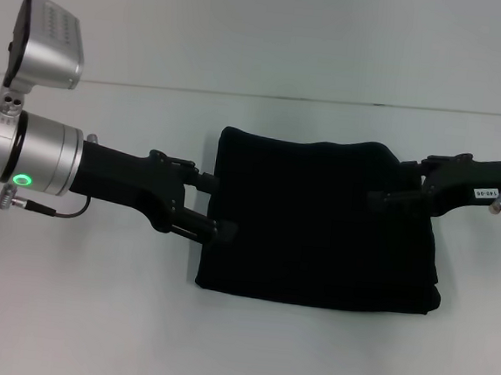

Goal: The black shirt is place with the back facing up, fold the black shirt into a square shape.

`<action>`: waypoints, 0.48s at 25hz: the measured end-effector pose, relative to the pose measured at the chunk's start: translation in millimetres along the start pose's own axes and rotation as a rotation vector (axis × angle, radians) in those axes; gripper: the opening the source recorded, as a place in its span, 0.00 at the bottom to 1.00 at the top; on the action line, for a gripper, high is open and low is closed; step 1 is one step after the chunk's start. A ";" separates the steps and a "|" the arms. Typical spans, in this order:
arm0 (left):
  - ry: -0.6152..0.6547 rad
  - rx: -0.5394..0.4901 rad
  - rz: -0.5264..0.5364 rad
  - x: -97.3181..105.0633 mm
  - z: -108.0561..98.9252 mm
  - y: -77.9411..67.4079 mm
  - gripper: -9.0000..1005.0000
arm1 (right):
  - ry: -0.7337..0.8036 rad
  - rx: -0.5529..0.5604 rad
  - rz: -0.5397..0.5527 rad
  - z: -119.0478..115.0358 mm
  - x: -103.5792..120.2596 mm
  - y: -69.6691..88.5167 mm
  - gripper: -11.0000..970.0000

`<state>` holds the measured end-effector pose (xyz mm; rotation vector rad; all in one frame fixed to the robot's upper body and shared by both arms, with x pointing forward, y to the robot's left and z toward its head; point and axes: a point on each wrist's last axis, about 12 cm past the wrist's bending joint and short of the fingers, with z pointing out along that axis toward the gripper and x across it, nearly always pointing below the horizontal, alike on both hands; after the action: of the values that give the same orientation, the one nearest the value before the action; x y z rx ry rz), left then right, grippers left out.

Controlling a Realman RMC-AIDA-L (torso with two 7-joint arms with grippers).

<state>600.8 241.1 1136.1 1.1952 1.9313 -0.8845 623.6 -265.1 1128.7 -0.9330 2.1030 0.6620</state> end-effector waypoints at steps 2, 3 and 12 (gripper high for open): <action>-0.001 0.000 -0.002 0.1 -0.1 0.0 0.88 | 0.000 -0.001 0.000 0.0 0.0 0.1 0.96; -0.001 0.000 -0.003 0.1 -0.1 0.0 0.88 | 0.000 -0.001 0.000 -0.1 0.0 0.1 0.96; -0.003 -0.001 -0.007 0.0 -0.2 0.1 0.88 | -0.008 0.005 0.004 -3.2 -0.6 -2.1 0.96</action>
<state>600.8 241.4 1136.2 1.1861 1.9349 -0.8885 624.2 -268.3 1130.8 -0.9218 2.0996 0.6612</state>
